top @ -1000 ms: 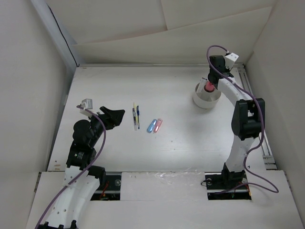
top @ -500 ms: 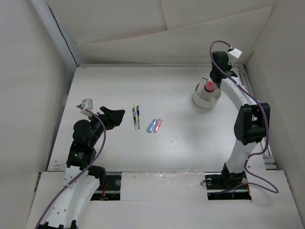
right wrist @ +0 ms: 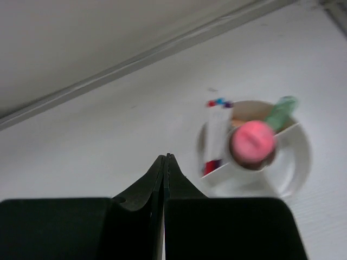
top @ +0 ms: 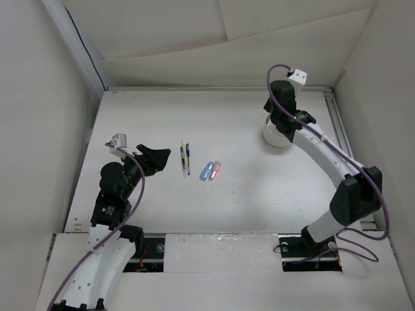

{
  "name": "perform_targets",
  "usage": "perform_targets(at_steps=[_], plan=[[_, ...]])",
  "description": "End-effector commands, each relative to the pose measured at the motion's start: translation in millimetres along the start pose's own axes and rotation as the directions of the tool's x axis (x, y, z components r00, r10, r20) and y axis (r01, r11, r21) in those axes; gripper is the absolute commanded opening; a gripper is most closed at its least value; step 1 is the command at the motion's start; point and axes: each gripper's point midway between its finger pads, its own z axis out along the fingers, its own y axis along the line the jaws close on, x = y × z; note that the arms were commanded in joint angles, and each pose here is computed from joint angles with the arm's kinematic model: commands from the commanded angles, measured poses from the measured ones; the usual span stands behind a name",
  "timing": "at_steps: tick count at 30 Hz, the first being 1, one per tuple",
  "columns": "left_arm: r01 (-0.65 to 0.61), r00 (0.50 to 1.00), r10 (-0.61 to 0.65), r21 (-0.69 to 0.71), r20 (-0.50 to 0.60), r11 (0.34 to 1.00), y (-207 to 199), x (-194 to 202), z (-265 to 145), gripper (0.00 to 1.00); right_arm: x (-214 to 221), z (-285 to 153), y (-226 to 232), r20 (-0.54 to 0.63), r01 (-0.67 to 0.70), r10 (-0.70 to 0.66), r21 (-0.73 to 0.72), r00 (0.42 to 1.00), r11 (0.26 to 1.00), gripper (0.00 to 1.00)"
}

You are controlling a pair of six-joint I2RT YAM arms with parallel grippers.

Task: Sort the stationery into containers
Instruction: Place the stationery in the storage box, then pick up the stationery from the center of the board.

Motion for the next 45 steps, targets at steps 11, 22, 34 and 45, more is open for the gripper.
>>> perform_targets(at_steps=[11, 22, 34, 45], plan=[[-0.011, 1.0, 0.01, 0.044, 0.023, 0.999, -9, -5, -1, 0.66, 190, -143, 138, -0.26, 0.199, -0.383, -0.534, 0.886, 0.822, 0.28], [-0.015, 0.999, 0.013, 0.055, 0.036, 0.998, -12, -8, -2, 0.66, 287, -138, 122, -0.419, 0.25, -0.508, -0.532, 0.752, 0.809, 0.67], [-0.015, 0.999, 0.013, 0.055, 0.036, 0.998, -12, -8, -4, 0.66, 310, -121, 123, -0.439, 0.274, -0.502, -0.485, 0.745, 0.83, 0.56], [-0.015, 0.999, 0.013, 0.055, 0.036, 0.998, -12, -8, -4, 0.66, 297, -95, 116, -0.427, 0.295, -0.482, -0.433, 0.766, 0.852, 0.53]])
